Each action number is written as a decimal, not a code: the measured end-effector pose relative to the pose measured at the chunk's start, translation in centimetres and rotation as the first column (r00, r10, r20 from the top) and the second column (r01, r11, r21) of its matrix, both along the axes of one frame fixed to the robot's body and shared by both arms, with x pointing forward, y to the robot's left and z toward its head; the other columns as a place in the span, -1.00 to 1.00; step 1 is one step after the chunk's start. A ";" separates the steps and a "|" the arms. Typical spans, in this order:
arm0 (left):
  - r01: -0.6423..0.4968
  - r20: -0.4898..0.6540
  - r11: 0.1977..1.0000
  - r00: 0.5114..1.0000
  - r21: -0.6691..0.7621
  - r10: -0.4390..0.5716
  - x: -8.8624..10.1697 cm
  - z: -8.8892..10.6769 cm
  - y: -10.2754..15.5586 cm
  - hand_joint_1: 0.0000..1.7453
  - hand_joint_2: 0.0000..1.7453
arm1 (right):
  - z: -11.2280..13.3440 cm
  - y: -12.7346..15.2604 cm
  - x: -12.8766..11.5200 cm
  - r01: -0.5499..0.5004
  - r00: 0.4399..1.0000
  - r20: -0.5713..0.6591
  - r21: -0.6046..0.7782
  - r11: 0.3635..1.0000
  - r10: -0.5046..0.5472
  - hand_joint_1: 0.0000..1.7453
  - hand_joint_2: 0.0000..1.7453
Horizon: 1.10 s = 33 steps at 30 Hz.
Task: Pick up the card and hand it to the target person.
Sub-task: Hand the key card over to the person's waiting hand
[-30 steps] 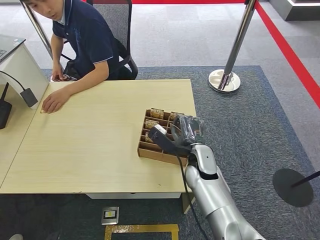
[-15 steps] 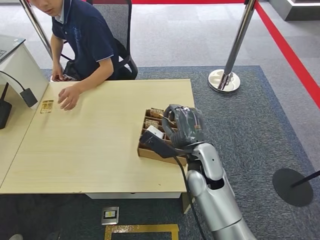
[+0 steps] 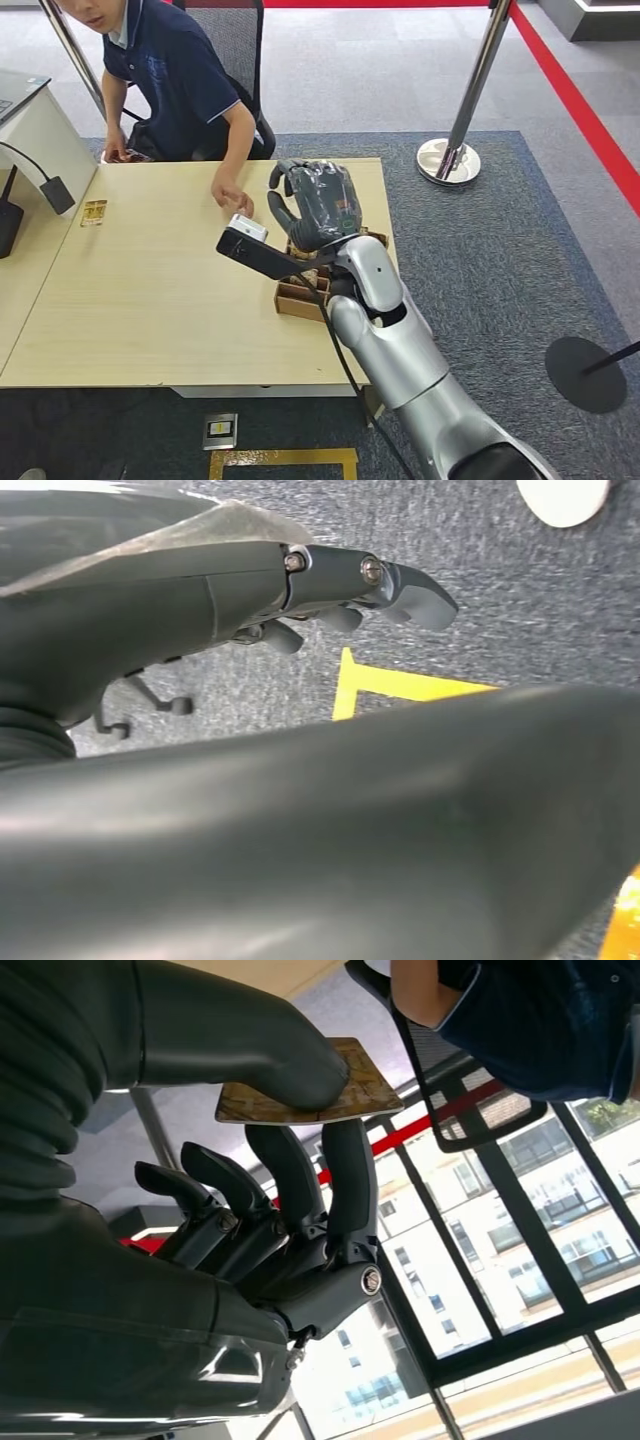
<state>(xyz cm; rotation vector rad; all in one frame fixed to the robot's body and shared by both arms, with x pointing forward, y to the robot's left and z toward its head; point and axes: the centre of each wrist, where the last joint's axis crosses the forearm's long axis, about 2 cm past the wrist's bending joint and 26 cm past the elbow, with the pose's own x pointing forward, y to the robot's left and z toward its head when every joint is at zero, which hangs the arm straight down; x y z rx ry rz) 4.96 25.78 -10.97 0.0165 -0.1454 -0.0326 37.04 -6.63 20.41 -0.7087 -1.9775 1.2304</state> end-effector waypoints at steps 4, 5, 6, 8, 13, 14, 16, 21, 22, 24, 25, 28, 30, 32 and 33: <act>0.011 -0.010 1.000 1.000 0.002 -0.011 0.1 0.0 0.0 -1.00 -1.00 | 0.4 1.8 0.5 -0.033 0.999 -0.030 -0.005 0.999 0.033 1.00 1.00; 0.013 -0.010 1.000 1.000 0.002 -0.013 0.1 0.0 -0.1 -1.00 -1.00 | 0.4 2.1 0.5 -0.040 0.998 -0.048 0.000 0.999 0.040 1.00 1.00; 0.016 -0.010 1.000 1.000 0.002 -0.016 0.1 0.0 -0.1 -1.00 -1.00 | 0.3 2.5 0.4 -0.046 0.997 -0.068 0.007 0.999 0.046 1.00 1.00; 0.020 -0.010 1.000 1.000 0.003 -0.020 0.1 0.0 -0.1 -1.00 -1.00 | 0.2 3.1 0.2 -0.057 0.993 -0.102 0.020 0.998 0.059 1.00 1.00; 0.018 -0.006 1.000 1.000 0.006 -0.018 0.1 0.0 -0.2 -1.00 -1.00 | -0.6 4.0 -0.2 -0.084 0.986 -0.147 0.003 0.996 0.084 1.00 1.00; 0.016 -0.007 1.000 1.000 0.007 -0.016 0.1 0.0 -0.3 -1.00 -1.00 | -0.8 4.1 -0.3 -0.086 0.985 -0.151 -0.009 0.996 0.083 1.00 1.00; 0.015 -0.011 1.000 1.000 0.008 -0.015 0.0 0.0 -0.4 -1.00 -1.00 | -1.1 4.1 -0.2 -0.084 0.984 -0.161 -0.030 0.996 0.078 1.00 1.00; 0.021 -0.032 1.000 0.999 0.004 -0.021 0.0 0.0 -0.7 -1.00 -1.00 | -1.8 3.9 -0.1 -0.082 0.979 -0.189 -0.060 0.995 0.069 1.00 1.00; 0.022 -0.035 1.000 0.999 0.002 -0.021 0.0 0.1 -0.8 -1.00 -1.00 | -1.9 3.9 -0.2 -0.082 0.978 -0.196 -0.063 0.995 0.068 1.00 1.00; 0.023 -0.042 1.000 0.999 0.001 -0.023 0.0 0.1 -0.9 -1.00 -1.00 | -2.1 4.0 -0.3 -0.080 0.975 -0.215 -0.069 0.994 0.064 1.00 1.00; 0.022 -0.045 1.000 0.999 0.000 -0.022 0.0 0.1 -1.0 -1.00 -1.00 | -2.2 4.1 -0.4 -0.080 0.973 -0.224 -0.073 0.994 0.061 1.00 1.00; 0.019 -0.046 1.000 0.999 0.001 -0.019 0.0 0.1 -1.1 -1.00 -1.00 | -2.1 4.5 -0.6 -0.086 0.968 -0.244 -0.082 0.993 0.064 1.00 1.00; 0.017 -0.046 1.000 0.999 0.001 -0.017 0.0 0.1 -1.2 -1.00 -1.00 | -1.9 4.8 -0.7 -0.093 0.966 -0.249 -0.085 0.992 0.070 1.00 1.00; 0.014 -0.046 1.000 0.999 -0.001 -0.014 0.0 0.1 -1.3 -1.00 -1.00 | -1.8 5.0 -0.7 -0.104 0.965 -0.249 -0.088 0.991 0.079 1.00 1.00; 0.012 -0.047 1.000 0.999 -0.001 -0.012 0.0 0.1 -1.3 -1.00 -1.00 | -1.7 5.2 -0.8 -0.109 0.965 -0.248 -0.091 0.990 0.084 1.00 1.00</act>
